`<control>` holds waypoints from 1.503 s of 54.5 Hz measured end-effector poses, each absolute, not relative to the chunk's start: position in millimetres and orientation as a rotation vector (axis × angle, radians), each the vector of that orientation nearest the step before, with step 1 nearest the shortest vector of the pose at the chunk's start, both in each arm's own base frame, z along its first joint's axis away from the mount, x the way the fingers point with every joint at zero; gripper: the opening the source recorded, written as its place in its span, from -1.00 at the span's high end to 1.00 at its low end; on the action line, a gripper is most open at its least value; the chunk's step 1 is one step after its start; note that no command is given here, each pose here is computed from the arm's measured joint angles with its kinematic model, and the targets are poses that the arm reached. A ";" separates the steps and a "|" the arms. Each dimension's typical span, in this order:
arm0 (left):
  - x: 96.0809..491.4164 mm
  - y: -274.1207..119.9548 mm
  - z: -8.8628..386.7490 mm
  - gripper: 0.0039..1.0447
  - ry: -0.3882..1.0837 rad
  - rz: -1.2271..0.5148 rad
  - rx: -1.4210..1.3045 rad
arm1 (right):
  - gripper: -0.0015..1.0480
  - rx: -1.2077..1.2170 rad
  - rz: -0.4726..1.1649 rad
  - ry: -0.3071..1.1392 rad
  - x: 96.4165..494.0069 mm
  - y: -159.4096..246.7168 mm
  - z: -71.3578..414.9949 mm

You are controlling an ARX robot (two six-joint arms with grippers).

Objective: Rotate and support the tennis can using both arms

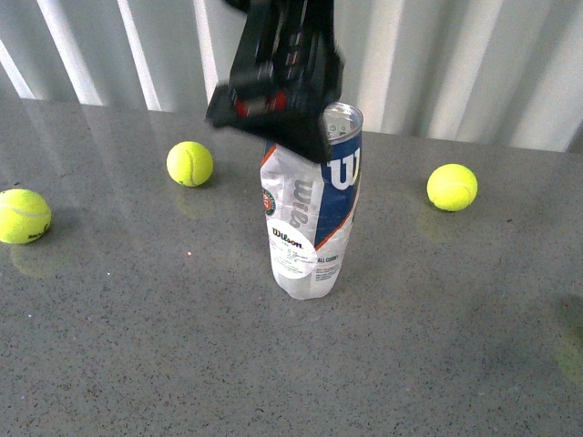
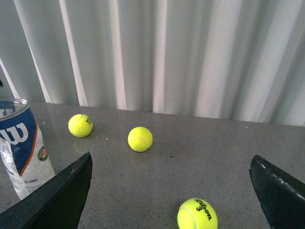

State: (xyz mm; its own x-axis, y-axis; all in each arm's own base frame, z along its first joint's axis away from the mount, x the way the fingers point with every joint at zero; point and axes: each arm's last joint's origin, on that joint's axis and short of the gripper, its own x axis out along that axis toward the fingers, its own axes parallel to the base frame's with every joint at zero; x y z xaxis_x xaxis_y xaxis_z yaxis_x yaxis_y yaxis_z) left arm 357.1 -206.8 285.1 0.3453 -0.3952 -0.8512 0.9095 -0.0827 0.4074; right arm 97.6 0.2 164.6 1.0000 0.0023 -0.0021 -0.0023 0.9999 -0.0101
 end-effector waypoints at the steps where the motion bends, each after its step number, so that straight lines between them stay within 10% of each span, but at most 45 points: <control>1: 357.5 -206.0 293.4 -0.86 0.541 -1.177 1.183 | -0.86 -0.010 0.002 0.002 97.6 0.2 164.6; 19: 331.0 -111.7 440.1 -0.87 0.083 -0.738 0.793 | -0.86 -0.010 0.002 0.002 97.6 0.2 164.6; 43: 272.3 4.3 397.5 -0.87 0.269 -0.444 0.245 | -0.86 -0.010 0.000 0.002 97.6 0.1 164.6; 52: 241.9 22.4 372.3 -0.41 0.024 -0.033 0.110 | -0.86 -0.010 0.001 0.002 97.6 0.1 164.6; 74: 183.3 12.4 253.2 0.93 0.012 0.000 0.010 | -0.86 -0.010 0.000 0.002 97.6 0.1 164.6; 82: 167.4 2.0 232.9 0.93 0.000 0.010 0.001 | -0.86 -0.010 0.000 0.002 97.6 0.1 164.6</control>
State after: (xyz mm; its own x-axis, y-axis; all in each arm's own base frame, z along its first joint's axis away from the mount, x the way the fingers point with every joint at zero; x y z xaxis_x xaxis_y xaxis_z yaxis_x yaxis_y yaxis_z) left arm 167.4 2.0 232.9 0.9999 0.0103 0.0002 -0.0103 0.9999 0.0010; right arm 97.6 0.1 164.6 1.0000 0.0004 -0.0021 -0.0004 0.9999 -0.0101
